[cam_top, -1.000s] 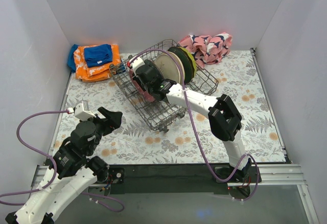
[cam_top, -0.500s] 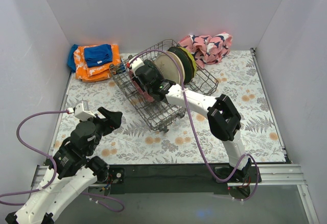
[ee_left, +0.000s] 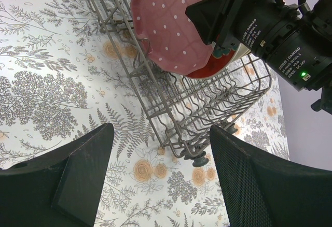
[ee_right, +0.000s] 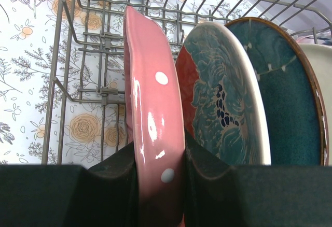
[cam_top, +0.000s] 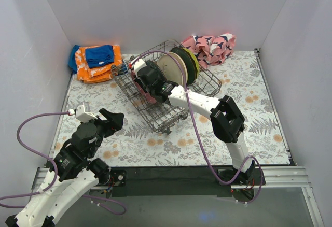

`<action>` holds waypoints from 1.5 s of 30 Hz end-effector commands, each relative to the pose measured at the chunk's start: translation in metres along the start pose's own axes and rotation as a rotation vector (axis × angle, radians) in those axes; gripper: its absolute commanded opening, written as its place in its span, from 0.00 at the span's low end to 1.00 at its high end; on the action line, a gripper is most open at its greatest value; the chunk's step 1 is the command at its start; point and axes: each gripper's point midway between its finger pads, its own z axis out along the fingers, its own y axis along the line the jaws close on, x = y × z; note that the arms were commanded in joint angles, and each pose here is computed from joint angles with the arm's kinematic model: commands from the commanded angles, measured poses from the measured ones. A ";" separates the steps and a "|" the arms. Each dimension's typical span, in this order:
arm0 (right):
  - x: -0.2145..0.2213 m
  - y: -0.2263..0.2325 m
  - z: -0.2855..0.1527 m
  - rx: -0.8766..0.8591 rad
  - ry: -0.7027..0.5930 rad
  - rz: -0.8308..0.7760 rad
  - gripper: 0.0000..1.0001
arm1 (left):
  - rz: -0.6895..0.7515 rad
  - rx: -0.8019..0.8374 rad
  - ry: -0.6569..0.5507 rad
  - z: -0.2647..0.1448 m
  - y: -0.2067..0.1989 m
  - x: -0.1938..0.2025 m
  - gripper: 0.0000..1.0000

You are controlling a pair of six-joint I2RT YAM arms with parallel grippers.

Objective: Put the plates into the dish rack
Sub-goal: Insert the plate into the dish rack

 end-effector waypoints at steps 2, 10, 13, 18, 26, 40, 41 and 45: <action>-0.006 -0.005 0.011 0.014 -0.058 -0.019 0.22 | -0.001 -0.013 -0.021 0.000 0.004 -0.003 0.73; -0.002 0.003 0.009 0.000 -0.051 -0.037 0.29 | -0.003 -0.008 -0.024 0.000 0.003 -0.003 0.73; -0.002 0.006 0.008 -0.004 -0.053 -0.045 0.30 | -0.004 -0.006 -0.025 -0.001 0.003 -0.004 0.73; -0.002 0.011 0.006 -0.012 -0.052 -0.058 0.37 | -0.008 -0.002 -0.031 -0.001 0.004 -0.004 0.73; -0.004 0.013 0.002 -0.017 -0.057 -0.076 0.39 | -0.010 0.005 -0.035 -0.002 0.003 -0.006 0.73; -0.046 -0.005 -0.027 0.019 -0.139 -0.105 0.48 | -0.011 0.005 -0.037 -0.002 0.002 -0.006 0.73; -0.045 -0.005 -0.027 0.021 -0.137 -0.107 0.48 | -0.009 0.004 -0.034 -0.002 0.003 -0.005 0.73; -0.043 -0.004 -0.028 0.009 -0.132 -0.110 0.49 | -0.012 0.006 -0.036 -0.003 0.002 -0.006 0.73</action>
